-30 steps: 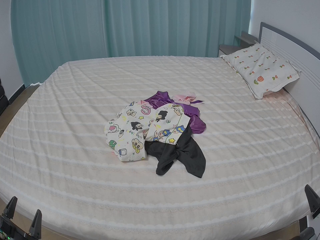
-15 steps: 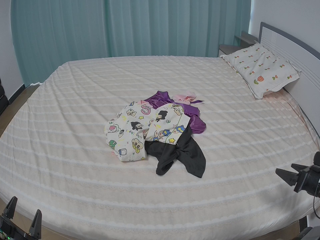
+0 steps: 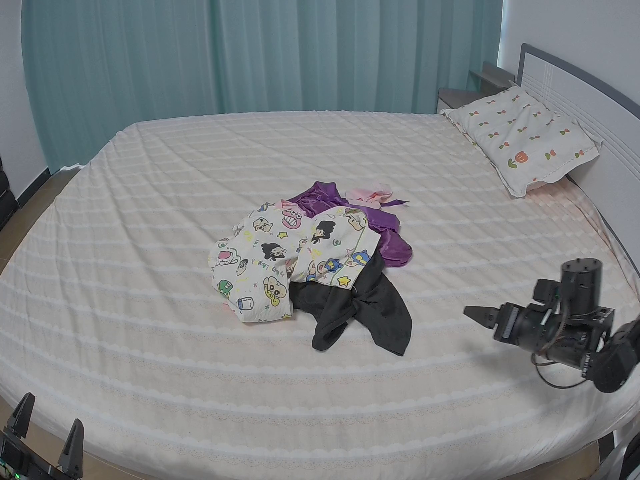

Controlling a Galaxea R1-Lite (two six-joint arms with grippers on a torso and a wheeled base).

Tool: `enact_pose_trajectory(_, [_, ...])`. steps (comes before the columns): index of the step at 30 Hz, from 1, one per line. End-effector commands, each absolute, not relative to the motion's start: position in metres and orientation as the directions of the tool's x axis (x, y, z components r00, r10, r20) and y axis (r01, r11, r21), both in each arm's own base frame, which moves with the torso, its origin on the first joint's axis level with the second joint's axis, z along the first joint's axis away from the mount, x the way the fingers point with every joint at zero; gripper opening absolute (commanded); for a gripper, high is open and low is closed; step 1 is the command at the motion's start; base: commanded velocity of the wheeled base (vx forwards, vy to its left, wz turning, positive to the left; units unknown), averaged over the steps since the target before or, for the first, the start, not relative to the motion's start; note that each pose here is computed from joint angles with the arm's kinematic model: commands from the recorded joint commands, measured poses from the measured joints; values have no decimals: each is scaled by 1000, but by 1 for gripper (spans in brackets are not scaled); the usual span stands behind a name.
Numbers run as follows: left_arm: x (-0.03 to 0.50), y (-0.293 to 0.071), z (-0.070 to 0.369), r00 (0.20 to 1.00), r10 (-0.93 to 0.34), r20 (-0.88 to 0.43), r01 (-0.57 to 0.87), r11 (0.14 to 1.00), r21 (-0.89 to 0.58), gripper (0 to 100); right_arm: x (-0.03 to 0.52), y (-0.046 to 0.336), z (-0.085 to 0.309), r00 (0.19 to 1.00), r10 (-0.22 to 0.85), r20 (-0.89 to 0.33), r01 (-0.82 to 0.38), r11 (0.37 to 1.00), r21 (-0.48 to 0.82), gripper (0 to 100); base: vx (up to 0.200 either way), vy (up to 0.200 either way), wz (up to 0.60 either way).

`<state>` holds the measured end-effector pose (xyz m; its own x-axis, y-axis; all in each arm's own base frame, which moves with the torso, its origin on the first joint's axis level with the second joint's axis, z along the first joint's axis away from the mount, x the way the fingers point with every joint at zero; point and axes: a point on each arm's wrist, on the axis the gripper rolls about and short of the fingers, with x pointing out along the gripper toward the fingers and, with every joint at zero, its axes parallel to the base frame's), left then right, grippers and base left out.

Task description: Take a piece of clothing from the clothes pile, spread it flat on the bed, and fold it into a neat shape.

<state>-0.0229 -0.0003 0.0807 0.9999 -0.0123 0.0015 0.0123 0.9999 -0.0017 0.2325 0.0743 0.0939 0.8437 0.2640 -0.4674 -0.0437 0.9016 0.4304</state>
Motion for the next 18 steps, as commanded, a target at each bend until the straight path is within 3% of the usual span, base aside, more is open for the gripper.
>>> enact_pose_trajectory(1, [-23,0,76,1000,-14,-2,14,1000,-2,100,289,133,35,801,290,-524,-25,891,454,100,0,0,0])
enact_pose_trajectory(18, [-23,0,76,1000,-12,-2,12,1000,-3,100,318,185,-5,776,336,-533,-70,887,457,100,0,0,0])
